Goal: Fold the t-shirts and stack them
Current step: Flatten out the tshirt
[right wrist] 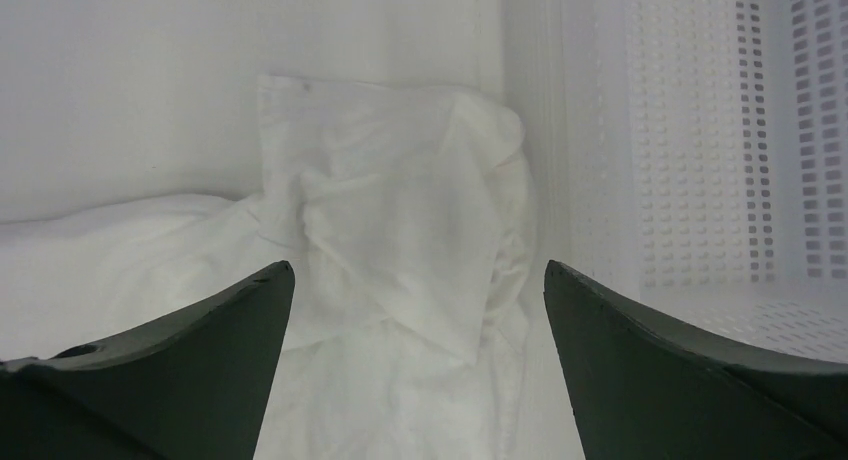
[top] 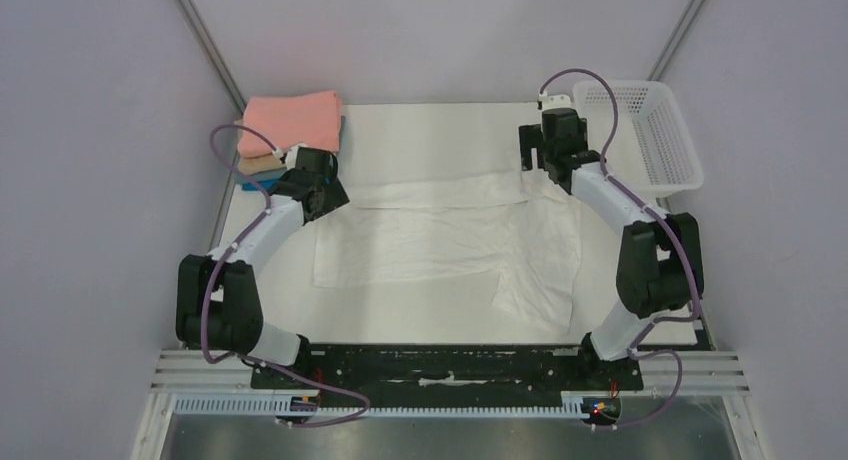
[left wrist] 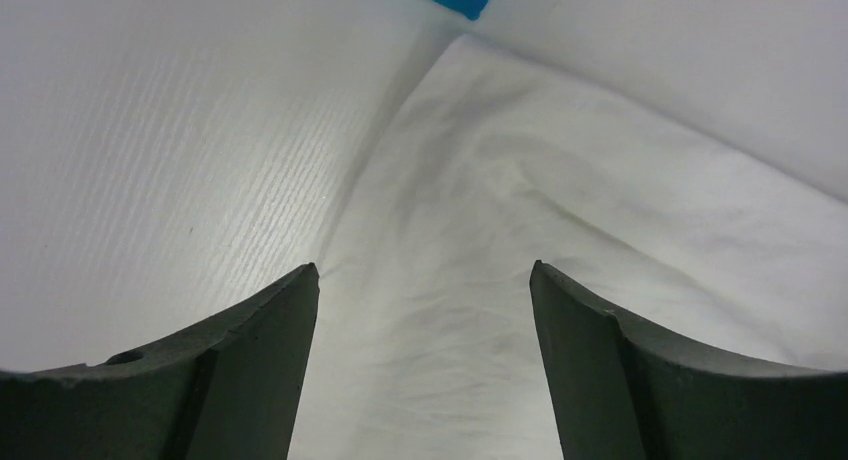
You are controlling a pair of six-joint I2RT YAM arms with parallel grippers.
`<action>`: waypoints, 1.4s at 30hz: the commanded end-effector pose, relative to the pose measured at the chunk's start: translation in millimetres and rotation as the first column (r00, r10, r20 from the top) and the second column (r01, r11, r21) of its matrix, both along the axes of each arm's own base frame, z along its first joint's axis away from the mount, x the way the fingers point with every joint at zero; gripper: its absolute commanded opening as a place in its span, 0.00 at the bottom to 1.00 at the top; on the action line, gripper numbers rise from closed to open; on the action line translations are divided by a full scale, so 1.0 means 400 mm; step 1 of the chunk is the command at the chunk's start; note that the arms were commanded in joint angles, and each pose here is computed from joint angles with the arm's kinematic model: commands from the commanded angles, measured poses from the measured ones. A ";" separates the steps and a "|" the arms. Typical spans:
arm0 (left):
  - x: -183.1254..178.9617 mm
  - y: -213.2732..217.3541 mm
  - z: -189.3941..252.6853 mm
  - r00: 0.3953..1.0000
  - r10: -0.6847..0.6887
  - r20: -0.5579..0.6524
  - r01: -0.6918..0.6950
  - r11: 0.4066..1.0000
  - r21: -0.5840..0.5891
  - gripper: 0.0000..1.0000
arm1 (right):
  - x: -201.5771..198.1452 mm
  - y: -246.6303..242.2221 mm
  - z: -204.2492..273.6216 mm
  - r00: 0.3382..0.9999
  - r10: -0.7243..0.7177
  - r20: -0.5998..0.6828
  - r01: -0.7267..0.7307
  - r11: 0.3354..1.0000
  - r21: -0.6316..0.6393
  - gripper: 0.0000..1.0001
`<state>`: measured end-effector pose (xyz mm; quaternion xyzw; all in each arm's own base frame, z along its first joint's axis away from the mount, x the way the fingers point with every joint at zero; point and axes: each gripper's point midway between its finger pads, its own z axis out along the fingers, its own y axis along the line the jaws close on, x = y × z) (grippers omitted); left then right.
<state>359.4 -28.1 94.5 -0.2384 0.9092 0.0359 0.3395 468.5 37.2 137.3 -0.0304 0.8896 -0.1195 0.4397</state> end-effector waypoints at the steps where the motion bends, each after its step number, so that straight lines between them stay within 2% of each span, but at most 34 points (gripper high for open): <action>1: -0.021 -0.019 0.091 0.994 0.025 0.108 -0.016 0.996 -0.086 0.83 | -0.036 0.042 0.185 0.971 0.053 0.233 -0.085 0.988 0.130 0.98; 7: -0.192 -0.012 0.045 0.991 0.099 0.094 -0.080 0.979 -0.185 0.84 | -0.218 -0.018 0.232 0.898 -0.164 0.408 0.020 0.942 0.335 0.98; 11: -0.286 0.018 -0.021 0.979 0.181 0.089 -0.161 0.967 -0.199 0.84 | -0.330 0.006 0.181 0.882 -0.128 0.453 -0.081 0.907 0.414 0.98; 16: -0.337 0.012 -0.099 0.978 0.203 0.038 -0.189 0.954 -0.232 0.82 | -0.406 -0.004 0.096 0.900 -0.146 0.410 -0.058 0.893 0.446 0.98; 20: -0.347 0.003 -0.159 0.977 0.212 0.002 -0.204 0.946 -0.251 0.69 | -0.424 -0.019 0.059 0.920 -0.148 0.363 -0.018 0.909 0.417 0.98; 24: -0.337 -0.003 -0.192 0.976 0.216 -0.040 -0.219 0.944 -0.248 0.50 | -0.421 -0.020 0.050 0.926 -0.150 0.346 -0.007 0.911 0.413 0.98; 31: -0.312 -0.020 -0.234 0.970 0.227 -0.085 -0.241 0.934 -0.264 0.44 | -0.423 -0.026 0.046 0.935 -0.145 0.323 0.008 0.920 0.392 0.98; 32: -0.311 -0.023 -0.244 0.969 0.227 -0.096 -0.244 0.932 -0.266 0.40 | -0.425 -0.030 0.045 0.934 -0.152 0.324 0.015 0.921 0.390 0.98; 33: -0.310 -0.021 -0.246 0.967 0.230 -0.106 -0.251 0.933 -0.258 0.31 | -0.426 -0.033 0.046 0.932 -0.157 0.326 0.019 0.921 0.390 0.98; 35: -0.308 -0.020 -0.246 0.965 0.235 -0.112 -0.257 0.932 -0.255 0.05 | -0.428 -0.035 0.045 0.932 -0.162 0.324 0.024 0.920 0.391 0.98; 39: -0.298 -0.021 -0.229 0.969 0.237 -0.073 -0.248 0.930 -0.273 0.02 | -0.443 -0.031 0.020 0.949 -0.151 0.275 0.034 0.921 0.388 0.98; 42: -0.297 -0.015 -0.203 0.971 0.239 -0.027 -0.237 0.931 -0.276 0.02 | -0.475 -0.022 -0.027 0.978 -0.125 0.168 0.053 0.925 0.377 0.98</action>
